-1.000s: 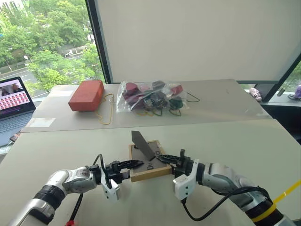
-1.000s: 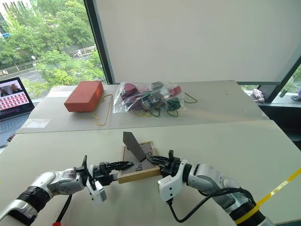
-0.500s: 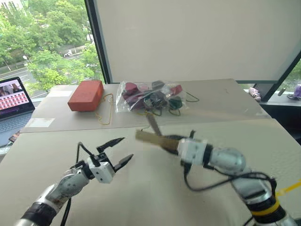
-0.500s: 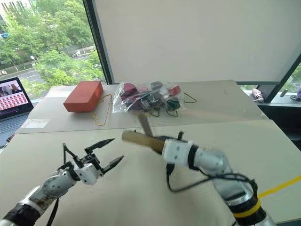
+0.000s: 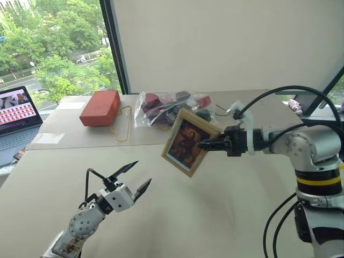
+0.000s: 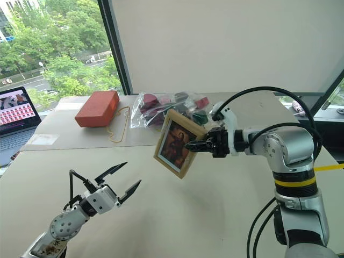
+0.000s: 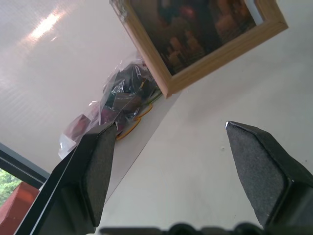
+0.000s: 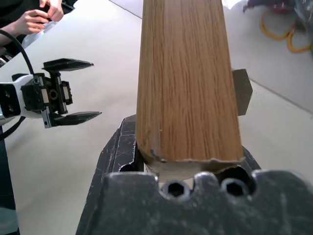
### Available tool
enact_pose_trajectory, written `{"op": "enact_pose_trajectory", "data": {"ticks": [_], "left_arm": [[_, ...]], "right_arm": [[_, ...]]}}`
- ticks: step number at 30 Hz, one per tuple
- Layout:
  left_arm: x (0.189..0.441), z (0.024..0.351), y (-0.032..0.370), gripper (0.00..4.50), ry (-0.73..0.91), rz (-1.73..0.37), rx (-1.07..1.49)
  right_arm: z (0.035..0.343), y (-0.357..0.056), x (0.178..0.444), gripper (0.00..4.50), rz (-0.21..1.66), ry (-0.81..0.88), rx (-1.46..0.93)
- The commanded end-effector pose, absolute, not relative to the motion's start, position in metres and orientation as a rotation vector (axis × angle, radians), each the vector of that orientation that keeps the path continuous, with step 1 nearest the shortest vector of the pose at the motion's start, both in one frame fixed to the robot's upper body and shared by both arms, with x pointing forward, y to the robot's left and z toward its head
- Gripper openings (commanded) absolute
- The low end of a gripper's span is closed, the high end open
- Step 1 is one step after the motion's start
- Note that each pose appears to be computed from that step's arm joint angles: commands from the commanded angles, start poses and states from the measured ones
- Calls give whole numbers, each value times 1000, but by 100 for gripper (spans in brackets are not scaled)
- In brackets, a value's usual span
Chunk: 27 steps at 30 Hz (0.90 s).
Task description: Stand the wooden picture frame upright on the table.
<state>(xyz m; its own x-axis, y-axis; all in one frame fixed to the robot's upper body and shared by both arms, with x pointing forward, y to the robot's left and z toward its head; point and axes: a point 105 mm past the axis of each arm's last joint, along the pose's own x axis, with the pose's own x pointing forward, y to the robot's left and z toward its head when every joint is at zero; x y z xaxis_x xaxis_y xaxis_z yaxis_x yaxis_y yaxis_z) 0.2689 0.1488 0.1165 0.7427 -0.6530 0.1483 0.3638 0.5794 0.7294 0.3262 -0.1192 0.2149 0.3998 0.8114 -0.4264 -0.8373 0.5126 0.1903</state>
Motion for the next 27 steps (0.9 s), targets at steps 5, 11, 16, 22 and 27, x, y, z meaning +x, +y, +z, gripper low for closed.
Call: {"op": "enact_pose_trajectory", "data": {"ticks": [5, 11, 16, 22, 27], "left_arm": [[266, 126, 146, 383, -467, -625, 735], [265, 125, 144, 383, -462, -641, 717], [264, 126, 147, 383, -445, -653, 682], [261, 119, 157, 383, -298, -575, 467], [260, 111, 159, 383, -122, -443, 226]], "right_arm": [[189, -125, 332, 222, 1049, 571, -110], [197, -127, 331, 418, 1049, 557, -117], [211, -146, 314, 449, 1038, 538, -119], [213, -163, 241, 449, 1148, 482, -153], [169, -172, 246, 449, 787, 406, -225]]}}
